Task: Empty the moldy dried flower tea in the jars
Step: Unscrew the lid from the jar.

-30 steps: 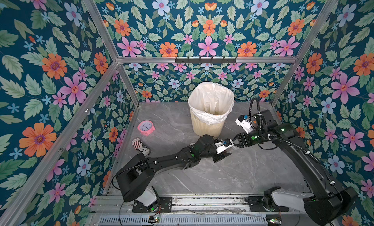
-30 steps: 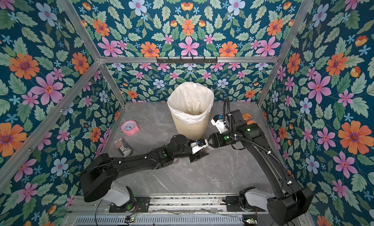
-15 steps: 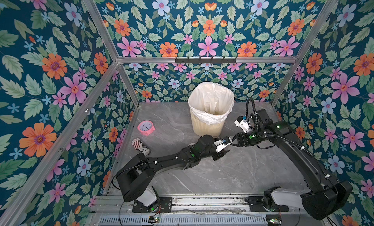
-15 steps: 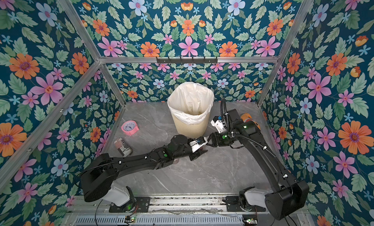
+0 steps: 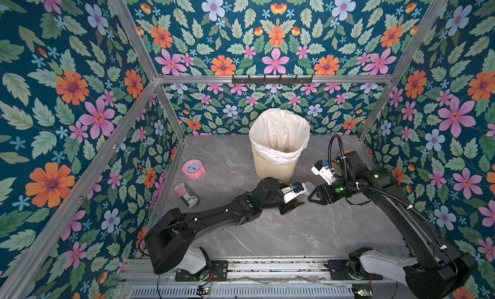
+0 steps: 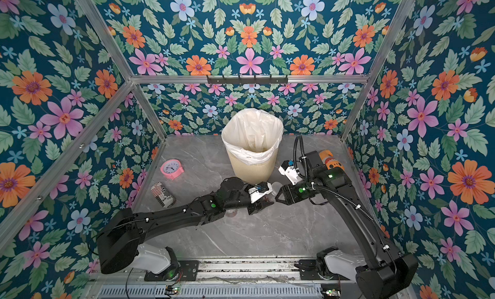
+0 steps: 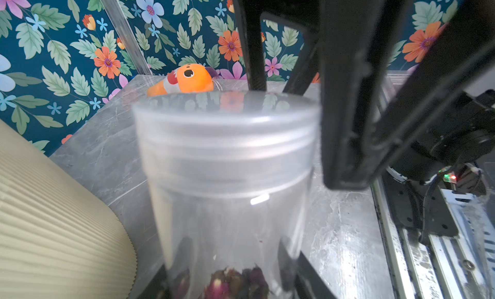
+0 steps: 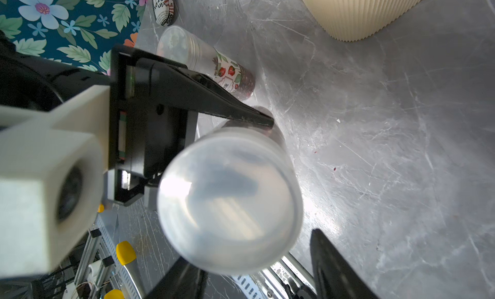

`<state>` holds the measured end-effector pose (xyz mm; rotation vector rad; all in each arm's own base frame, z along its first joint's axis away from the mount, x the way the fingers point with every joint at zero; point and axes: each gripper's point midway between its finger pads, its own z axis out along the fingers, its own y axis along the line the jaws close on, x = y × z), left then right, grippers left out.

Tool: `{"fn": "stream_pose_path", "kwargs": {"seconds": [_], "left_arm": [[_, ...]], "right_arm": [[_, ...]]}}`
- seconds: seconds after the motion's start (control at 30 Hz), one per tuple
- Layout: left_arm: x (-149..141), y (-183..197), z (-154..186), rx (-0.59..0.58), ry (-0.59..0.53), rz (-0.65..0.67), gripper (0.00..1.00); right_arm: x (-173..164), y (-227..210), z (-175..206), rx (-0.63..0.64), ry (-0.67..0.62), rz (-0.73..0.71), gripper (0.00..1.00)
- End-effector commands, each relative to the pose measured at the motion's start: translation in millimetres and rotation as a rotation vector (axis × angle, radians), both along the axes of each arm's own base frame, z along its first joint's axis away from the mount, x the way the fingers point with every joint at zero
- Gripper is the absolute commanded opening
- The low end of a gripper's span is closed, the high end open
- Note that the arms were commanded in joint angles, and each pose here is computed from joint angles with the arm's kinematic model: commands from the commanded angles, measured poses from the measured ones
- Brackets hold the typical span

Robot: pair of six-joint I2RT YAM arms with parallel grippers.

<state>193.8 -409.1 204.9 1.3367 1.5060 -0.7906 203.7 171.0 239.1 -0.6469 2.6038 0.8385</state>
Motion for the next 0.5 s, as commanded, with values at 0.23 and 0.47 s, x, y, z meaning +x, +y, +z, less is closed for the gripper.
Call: {"fn": "stream_pose_path", "kwargs": {"seconds": [0.23, 0.47], "left_arm": [[-7, -5, -2, 0.012, -0.022, -0.069, 0.52], [3, -6, -2, 0.001, -0.038, -0.019, 0.52]], "right_arm": [[-7, 6, 21, 0.071, -0.087, 0.056, 0.71], [17, 12, 21, 0.081, -0.020, -0.052, 0.71]]}}
